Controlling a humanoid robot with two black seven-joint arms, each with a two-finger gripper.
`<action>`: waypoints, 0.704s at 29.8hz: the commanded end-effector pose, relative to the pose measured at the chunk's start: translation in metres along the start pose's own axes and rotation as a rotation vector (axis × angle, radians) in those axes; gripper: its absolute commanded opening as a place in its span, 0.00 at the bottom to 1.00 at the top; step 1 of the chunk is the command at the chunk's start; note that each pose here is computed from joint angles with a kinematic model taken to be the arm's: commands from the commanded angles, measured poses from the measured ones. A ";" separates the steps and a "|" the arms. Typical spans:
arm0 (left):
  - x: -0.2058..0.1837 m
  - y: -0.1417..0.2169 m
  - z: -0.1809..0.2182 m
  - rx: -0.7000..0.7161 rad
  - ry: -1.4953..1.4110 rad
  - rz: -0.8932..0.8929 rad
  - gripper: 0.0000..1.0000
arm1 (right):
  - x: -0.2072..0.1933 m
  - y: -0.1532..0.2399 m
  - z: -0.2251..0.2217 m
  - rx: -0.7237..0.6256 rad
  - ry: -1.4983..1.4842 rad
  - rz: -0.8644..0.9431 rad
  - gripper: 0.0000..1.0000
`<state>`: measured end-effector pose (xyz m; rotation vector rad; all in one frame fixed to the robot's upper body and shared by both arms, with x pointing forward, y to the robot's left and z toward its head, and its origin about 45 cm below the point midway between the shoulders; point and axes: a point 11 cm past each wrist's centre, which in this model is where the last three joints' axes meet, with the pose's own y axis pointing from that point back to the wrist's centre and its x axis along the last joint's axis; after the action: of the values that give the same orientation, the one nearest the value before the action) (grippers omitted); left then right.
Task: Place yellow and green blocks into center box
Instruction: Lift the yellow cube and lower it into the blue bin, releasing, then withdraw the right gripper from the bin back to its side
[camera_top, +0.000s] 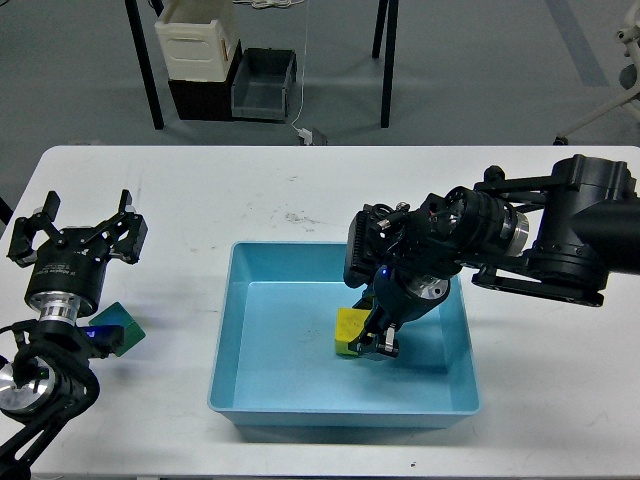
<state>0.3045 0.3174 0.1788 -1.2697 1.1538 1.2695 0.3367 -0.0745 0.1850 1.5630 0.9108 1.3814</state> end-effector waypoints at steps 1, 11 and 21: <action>-0.002 -0.001 0.001 0.002 -0.006 -0.008 1.00 | 0.000 0.007 0.006 -0.015 -0.015 0.016 1.00; -0.048 -0.021 0.039 0.088 -0.436 -0.183 1.00 | 0.043 0.081 0.053 -0.083 -0.244 0.484 1.00; -0.079 -0.058 0.080 0.112 -0.870 -0.212 1.00 | 0.089 0.101 0.036 0.104 -0.433 0.988 1.00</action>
<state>0.3461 0.3853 0.2548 -0.6900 0.4661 1.3235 0.3876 -0.0401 0.3065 2.2669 0.0255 1.5315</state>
